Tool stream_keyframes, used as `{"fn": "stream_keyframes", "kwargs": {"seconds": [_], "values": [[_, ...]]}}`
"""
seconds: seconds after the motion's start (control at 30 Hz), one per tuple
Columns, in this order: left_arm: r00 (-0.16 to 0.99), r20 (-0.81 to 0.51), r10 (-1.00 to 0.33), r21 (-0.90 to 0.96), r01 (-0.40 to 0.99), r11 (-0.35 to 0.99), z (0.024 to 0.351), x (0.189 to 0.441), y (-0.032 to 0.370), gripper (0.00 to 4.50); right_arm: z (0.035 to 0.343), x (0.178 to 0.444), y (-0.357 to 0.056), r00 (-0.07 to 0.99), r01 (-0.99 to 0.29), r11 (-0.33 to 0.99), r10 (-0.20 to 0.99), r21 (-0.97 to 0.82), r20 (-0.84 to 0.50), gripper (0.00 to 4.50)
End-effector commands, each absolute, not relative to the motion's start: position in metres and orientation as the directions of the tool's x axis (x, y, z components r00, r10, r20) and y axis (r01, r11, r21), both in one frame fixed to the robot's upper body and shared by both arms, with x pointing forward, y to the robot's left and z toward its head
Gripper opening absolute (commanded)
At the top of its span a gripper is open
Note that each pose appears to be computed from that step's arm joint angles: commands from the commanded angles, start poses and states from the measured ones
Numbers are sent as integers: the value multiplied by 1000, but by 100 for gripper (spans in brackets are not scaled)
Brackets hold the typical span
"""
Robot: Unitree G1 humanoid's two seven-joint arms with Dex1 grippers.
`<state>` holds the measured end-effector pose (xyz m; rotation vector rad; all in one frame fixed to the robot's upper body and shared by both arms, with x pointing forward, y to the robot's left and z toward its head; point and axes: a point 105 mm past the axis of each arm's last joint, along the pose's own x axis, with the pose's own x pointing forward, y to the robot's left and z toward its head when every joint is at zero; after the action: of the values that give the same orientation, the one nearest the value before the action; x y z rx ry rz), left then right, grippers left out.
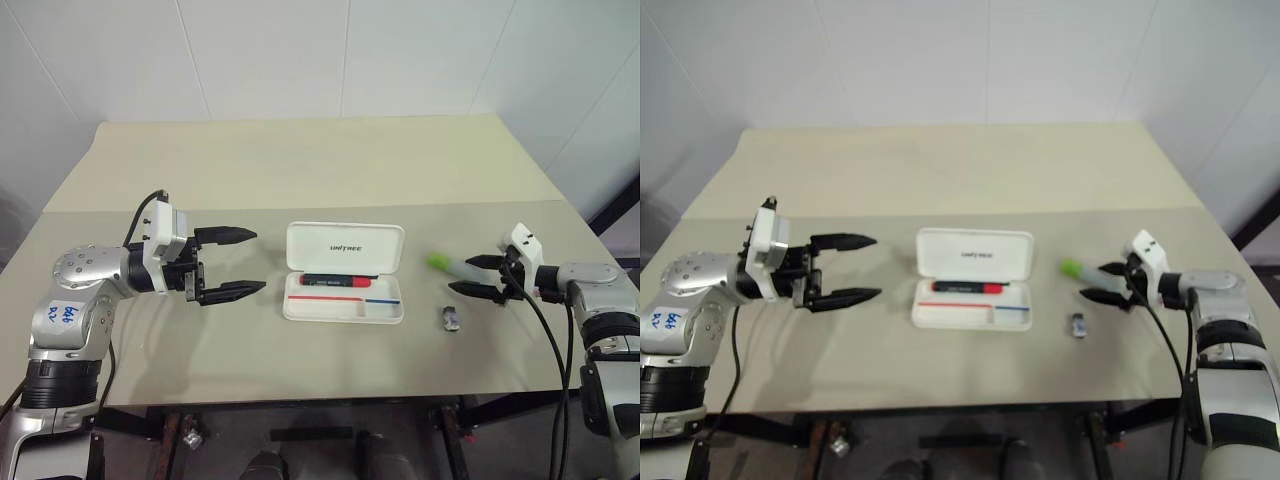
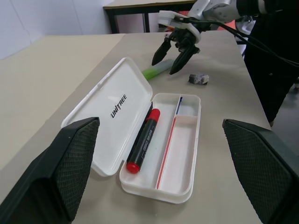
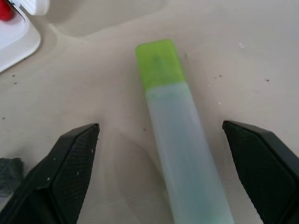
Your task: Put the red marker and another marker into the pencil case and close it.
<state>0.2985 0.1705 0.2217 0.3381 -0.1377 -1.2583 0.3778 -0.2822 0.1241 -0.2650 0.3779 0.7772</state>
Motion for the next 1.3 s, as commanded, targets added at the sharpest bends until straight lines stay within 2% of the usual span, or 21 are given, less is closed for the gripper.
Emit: {"fn": "stream_keyframes", "kwargs": {"seconds": [0.03,0.2,0.23,0.43,0.63,0.8,0.9,1.07,1.17,1.3], "values": [[304,-72,-950,375,891,256,236,294,171,450,128,375,-285,649,-727,681,644,-82,-406,315],[305,-76,-949,377,890,256,236,294,172,450,129,376,-282,653,-731,676,652,-94,-384,121],[302,-78,-950,378,891,252,236,295,171,450,129,377,-281,659,-727,679,649,-101,-379,109],[278,-84,-957,382,896,227,236,299,165,450,137,383,-277,693,-709,690,647,-142,-318,110],[253,-96,-963,378,904,200,232,302,161,450,166,387,-282,740,-672,709,637,-212,-215,110],[237,-105,-966,373,910,183,227,303,161,450,191,379,-290,741,-668,693,651,-270,-163,110],[235,-111,-966,370,912,179,225,304,163,450,204,367,-283,700,-705,644,698,-296,-151,110],[239,-122,-963,362,914,182,219,307,168,450,221,341,-248,584,-793,518,796,-319,-159,110],[251,-145,-957,338,922,190,207,309,175,450,224,314,-201,438,-878,370,876,-304,-199,110],[258,-154,-954,325,925,198,198,310,179,450,211,292,-154,311,-936,243,910,-256,-273,110]]}}
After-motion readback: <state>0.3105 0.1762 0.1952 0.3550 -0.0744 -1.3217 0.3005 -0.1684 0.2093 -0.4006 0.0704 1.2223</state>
